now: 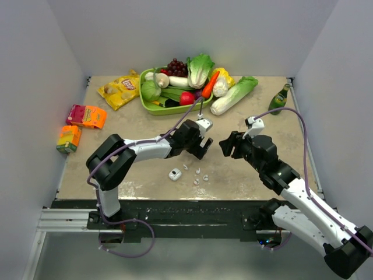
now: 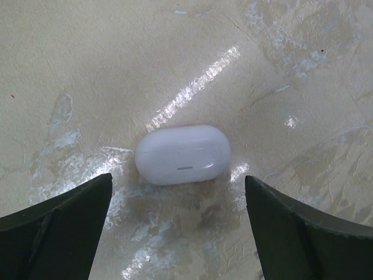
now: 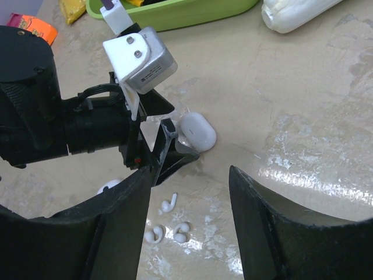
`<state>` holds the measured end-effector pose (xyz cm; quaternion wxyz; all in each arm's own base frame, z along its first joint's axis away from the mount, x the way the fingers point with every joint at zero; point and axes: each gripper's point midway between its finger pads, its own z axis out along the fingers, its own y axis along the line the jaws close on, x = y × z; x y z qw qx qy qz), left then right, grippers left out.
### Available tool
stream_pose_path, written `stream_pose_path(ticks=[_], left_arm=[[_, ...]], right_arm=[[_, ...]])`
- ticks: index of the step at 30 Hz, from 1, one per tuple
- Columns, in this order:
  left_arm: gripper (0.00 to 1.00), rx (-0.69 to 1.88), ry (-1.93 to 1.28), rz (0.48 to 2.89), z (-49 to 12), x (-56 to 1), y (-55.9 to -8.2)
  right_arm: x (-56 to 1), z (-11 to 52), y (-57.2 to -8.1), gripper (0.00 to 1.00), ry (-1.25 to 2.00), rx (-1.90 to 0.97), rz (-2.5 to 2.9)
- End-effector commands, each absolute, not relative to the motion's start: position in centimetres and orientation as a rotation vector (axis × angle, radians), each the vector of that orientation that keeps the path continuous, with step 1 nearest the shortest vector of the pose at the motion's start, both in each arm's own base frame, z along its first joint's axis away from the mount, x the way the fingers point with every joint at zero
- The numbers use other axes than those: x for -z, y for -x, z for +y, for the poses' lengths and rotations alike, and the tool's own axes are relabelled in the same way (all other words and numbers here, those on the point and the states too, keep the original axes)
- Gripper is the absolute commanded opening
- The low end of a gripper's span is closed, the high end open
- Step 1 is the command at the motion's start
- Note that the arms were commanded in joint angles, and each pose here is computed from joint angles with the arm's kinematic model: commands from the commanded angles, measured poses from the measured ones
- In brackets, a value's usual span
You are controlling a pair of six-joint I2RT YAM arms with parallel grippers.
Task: Insert the wireless bluetooth earbuds into the charging case
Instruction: Pick up the charging case at the center of the board.
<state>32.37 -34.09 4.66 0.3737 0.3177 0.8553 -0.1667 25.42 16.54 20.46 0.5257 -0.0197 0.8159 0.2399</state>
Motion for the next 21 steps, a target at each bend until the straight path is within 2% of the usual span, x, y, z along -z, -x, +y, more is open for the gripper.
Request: stream_pose_path(ticks=[1,21], left_arm=[[1.0,0.461,-0.832,2.16,-35.5,-5.2,-32.9],[1.0,0.456,-0.829,2.201,-36.3,-3.4,-33.4]], right_arm=[[-21.5,16.6,-25.3,0.59,0.056,-0.591,1.922],[-20.8,16.5,-25.5,0.59,0.039,-0.575,1.932]])
